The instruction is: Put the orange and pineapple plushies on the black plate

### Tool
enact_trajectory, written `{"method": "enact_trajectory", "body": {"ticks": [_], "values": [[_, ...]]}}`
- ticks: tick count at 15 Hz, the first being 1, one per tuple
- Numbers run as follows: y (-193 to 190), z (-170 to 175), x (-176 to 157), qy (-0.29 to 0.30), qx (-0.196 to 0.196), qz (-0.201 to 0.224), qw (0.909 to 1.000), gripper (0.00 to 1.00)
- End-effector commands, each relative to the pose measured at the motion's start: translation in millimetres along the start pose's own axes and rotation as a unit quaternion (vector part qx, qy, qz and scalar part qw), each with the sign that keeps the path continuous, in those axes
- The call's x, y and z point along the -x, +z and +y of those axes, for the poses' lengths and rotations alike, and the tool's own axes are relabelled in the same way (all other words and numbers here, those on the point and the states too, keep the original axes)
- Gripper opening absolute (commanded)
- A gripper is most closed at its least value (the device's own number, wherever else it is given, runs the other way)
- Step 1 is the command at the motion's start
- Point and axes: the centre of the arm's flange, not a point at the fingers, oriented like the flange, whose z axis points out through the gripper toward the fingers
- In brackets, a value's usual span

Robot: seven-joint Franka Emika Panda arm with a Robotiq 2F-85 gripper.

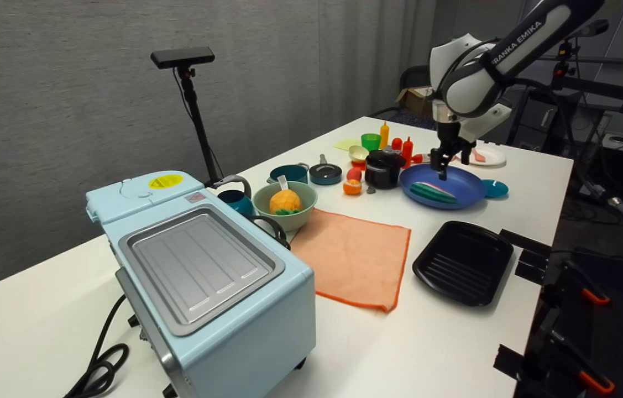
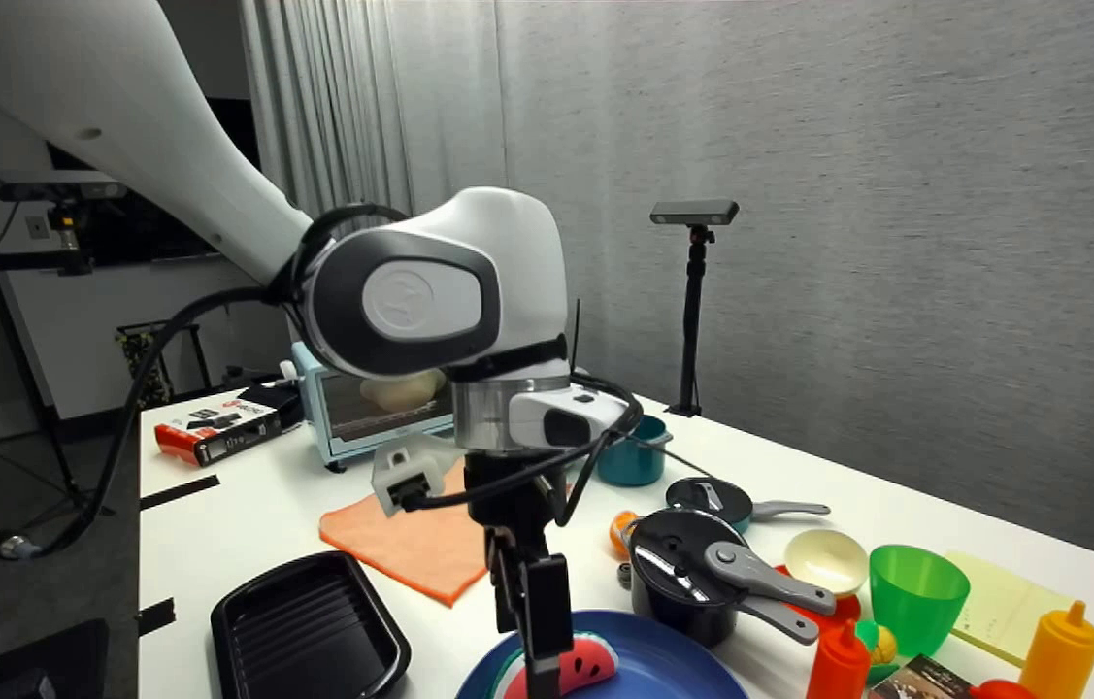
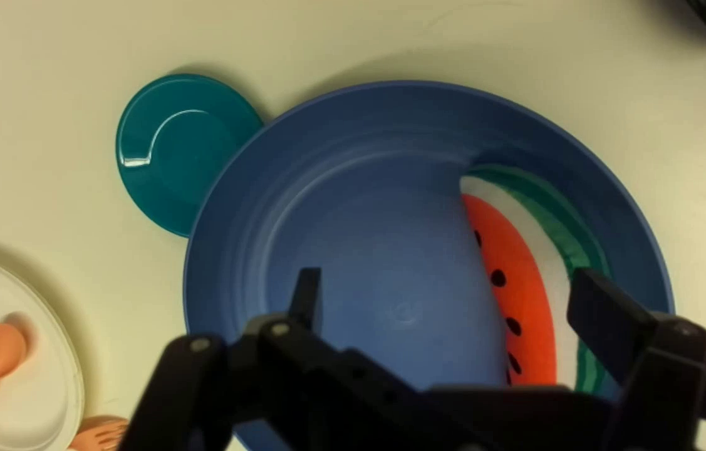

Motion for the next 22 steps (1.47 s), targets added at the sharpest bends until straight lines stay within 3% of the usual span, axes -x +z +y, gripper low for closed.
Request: {"method": "enact_trajectory", "body": {"ticks": [1,5,8,16,22], "values": [[26,-13,-13,0.003,0.017,0.006,0.9998,1.00],[41,4,-12,0.011,0.010,-0.014,0.9998,1.00],[42,-7,-24,0.020,0.009,-0.015,0.9996,1.00],[20,-27,-40,0.037,-0.065,-0.028,0.9968,1.00],[30,-22,-48,0.054,-0.056,-0.020,0.9968,1.00]]}}
